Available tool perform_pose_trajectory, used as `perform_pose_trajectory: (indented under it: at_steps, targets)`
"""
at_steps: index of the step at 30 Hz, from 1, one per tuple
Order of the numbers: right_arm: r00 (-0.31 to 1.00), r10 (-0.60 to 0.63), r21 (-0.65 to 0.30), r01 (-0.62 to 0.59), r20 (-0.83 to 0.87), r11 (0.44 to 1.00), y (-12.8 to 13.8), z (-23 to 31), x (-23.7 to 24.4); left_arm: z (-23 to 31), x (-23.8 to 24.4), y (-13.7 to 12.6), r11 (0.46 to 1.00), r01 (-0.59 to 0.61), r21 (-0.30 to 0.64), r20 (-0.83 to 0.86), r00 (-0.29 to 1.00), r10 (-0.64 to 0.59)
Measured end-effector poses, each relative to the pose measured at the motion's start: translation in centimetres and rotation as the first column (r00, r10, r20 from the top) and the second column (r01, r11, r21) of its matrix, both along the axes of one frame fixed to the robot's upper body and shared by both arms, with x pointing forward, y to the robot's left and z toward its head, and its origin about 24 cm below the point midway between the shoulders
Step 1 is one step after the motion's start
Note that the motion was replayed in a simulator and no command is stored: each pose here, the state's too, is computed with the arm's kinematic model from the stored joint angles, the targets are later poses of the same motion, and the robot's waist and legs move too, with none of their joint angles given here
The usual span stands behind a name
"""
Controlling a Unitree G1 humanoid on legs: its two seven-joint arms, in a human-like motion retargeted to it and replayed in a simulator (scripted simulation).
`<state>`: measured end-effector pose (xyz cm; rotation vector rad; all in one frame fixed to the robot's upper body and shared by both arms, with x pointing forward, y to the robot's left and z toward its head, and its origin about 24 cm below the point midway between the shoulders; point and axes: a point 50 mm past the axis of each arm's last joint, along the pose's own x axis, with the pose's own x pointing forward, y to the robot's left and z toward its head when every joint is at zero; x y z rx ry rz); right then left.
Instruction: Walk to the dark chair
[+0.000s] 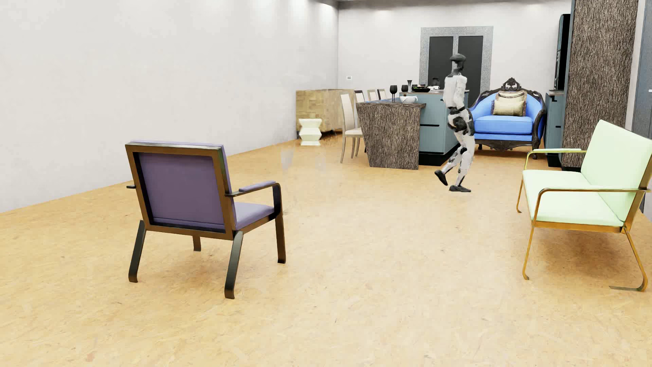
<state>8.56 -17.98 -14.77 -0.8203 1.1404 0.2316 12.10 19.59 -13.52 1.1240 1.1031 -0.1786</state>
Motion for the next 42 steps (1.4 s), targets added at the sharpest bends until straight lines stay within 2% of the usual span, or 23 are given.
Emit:
perform_pose_trajectory:
  at_steps: [1,2,6,8,10,13,18,20,22,24,27,30,34,35,37,40,42]
  targets:
    - [0.998,0.006,0.003,-0.006,0.056,1.000,-0.3,0.5,1.4,-0.6,-1.9,0.7,0.997,-0.074,-0.024,-0.056,0.996,0.072]
    - [0.992,0.014,0.003,-0.014,0.125,1.000,-0.6,1.2,2.8,-1.0,-3.5,1.3,0.995,-0.097,-0.038,-0.120,0.989,0.092]
    - [0.943,-0.010,0.009,0.008,0.333,1.000,-1.6,3.8,6.6,-1.9,-7.9,2.8,0.997,0.045,-0.060,-0.377,0.924,-0.065]
    - [0.939,-0.040,0.015,0.038,0.342,0.999,-2.1,4.1,6.7,-2.2,-9.0,2.4,0.990,0.116,-0.076,-0.460,0.877,-0.138]
    - [0.958,-0.004,-0.004,0.005,0.288,1.000,-2.3,3.7,6.2,-2.5,-9.1,1.3,0.982,0.154,-0.109,-0.466,0.865,-0.188]
    - [0.985,0.079,-0.076,-0.068,0.152,0.995,-1.5,2.2,4.5,-2.1,-6.2,0.7,0.987,0.161,-0.030,-0.344,0.925,-0.161]
    - [0.998,-0.023,-0.052,0.026,0.052,0.998,-1.2,0.8,0.0,1.8,5.5,-0.6,0.962,0.272,-0.008,0.054,0.961,-0.271]
    - [0.999,-0.012,-0.055,0.014,0.046,0.998,-1.6,0.7,0.0,5.2,9.7,-0.1,0.951,0.301,0.072,0.253,0.917,-0.309]
    - [0.997,0.017,-0.068,-0.012,0.075,0.998,-1.9,1.0,1.4,8.1,11.8,1.3,0.959,0.249,0.134,0.407,0.869,-0.282]
    - [0.988,0.035,-0.061,-0.026,0.153,0.998,-1.8,1.7,3.4,9.6,12.1,3.3,0.980,0.154,0.127,0.482,0.854,-0.197]
    - [0.953,0.092,-0.042,-0.083,0.288,0.996,-0.9,3.3,6.0,9.3,10.0,6.1,0.982,0.088,0.165,0.432,0.889,-0.152]
    - [0.922,0.145,-0.040,-0.139,0.360,0.989,0.0,4.4,7.2,7.0,7.0,6.8,0.965,0.170,0.201,0.257,0.941,-0.219]
    - [0.855,0.329,-0.065,-0.332,0.400,0.941,2.4,5.4,8.7,3.6,2.3,6.2,0.953,0.264,0.145,0.016,0.963,-0.269]
    - [0.827,0.383,-0.065,-0.392,0.411,0.918,3.5,5.6,9.2,3.2,1.2,6.2,0.960,0.237,0.150,-0.009,0.971,-0.239]
    - [0.772,0.467,-0.073,-0.487,0.432,0.871,5.2,6.1,9.7,2.1,-1.5,5.5,0.988,0.098,0.123,-0.017,0.995,-0.097]
    - [0.691,0.537,-0.084,-0.574,0.484,0.815,6.9,7.2,10.5,0.2,-5.7,2.4,0.991,-0.125,-0.040,-0.077,0.990,0.121]
    - [0.596,0.600,-0.110,-0.654,0.534,0.748,8.3,8.6,11.5,-0.5,-7.9,-0.2,0.973,-0.164,-0.163,-0.135,0.981,0.143]
